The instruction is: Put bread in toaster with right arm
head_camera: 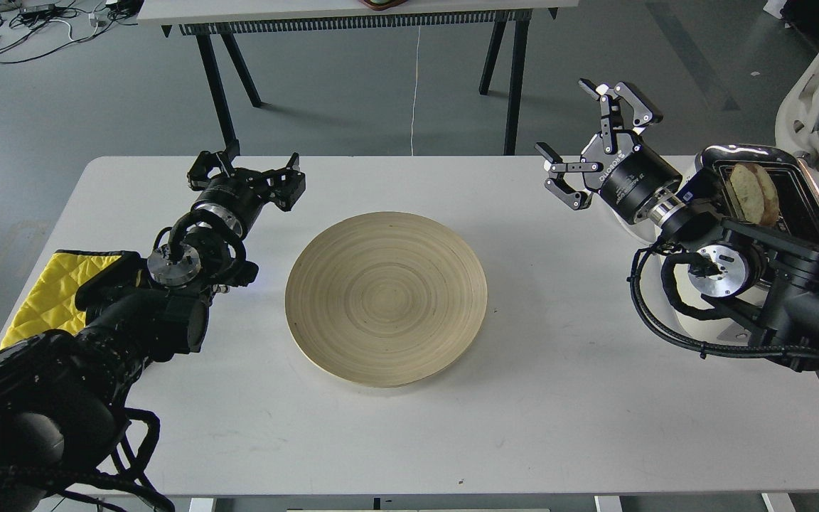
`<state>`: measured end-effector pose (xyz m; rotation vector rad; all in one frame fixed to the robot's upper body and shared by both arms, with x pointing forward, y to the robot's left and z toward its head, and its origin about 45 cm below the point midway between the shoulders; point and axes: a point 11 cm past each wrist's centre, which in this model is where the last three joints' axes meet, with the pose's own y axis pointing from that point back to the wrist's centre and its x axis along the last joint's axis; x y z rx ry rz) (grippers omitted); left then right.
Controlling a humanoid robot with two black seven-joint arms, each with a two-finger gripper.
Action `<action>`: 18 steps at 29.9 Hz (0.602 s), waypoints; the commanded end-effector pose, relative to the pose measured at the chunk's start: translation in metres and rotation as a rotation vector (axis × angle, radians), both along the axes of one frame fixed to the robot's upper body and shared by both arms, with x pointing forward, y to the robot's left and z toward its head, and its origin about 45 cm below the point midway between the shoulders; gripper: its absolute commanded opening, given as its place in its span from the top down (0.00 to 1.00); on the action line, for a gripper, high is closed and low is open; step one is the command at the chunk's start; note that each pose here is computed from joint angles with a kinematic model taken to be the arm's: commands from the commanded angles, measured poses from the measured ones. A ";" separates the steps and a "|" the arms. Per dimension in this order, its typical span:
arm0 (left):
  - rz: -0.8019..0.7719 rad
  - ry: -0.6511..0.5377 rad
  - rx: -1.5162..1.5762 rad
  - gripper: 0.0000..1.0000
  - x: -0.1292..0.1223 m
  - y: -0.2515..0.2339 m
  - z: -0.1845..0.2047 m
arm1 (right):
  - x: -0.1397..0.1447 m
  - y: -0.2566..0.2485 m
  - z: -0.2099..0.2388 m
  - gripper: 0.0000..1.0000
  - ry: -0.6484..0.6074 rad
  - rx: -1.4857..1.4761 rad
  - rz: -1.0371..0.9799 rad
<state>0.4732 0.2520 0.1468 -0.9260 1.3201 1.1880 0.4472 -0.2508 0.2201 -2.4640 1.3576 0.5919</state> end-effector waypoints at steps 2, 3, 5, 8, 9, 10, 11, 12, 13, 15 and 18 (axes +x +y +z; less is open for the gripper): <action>0.001 0.000 0.000 0.00 0.000 0.000 0.000 | -0.006 0.009 -0.014 0.01 0.028 0.006 0.013; 0.001 0.000 0.000 0.00 0.000 0.000 0.000 | -0.007 0.010 -0.016 0.01 0.032 0.007 0.015; -0.001 0.000 0.000 0.00 0.000 0.000 0.000 | -0.008 0.011 -0.017 0.01 0.034 0.009 0.017; 0.001 0.000 0.000 0.00 0.000 0.000 0.000 | -0.009 0.013 -0.019 0.01 0.039 0.008 0.022; 0.001 0.000 0.000 0.00 0.000 0.000 0.000 | -0.010 0.013 -0.020 0.01 0.042 0.006 0.023; -0.001 0.000 0.000 0.00 0.000 0.000 0.000 | -0.010 0.013 -0.020 0.01 0.042 0.006 0.023; -0.001 0.000 0.000 0.00 0.000 0.000 0.000 | -0.010 0.013 -0.021 0.01 0.042 0.006 0.023; -0.001 0.000 0.000 0.00 0.000 0.000 0.000 | -0.010 0.013 -0.020 0.01 0.042 0.006 0.023; 0.001 0.000 0.000 0.00 0.000 0.000 0.000 | -0.010 0.013 -0.020 0.01 0.042 0.006 0.023; 0.001 0.000 0.000 0.00 0.000 0.000 0.000 | -0.010 0.013 -0.021 0.01 0.042 0.007 0.024; 0.001 0.000 0.000 0.00 0.000 0.000 0.000 | -0.009 0.014 -0.020 0.01 0.040 0.008 0.024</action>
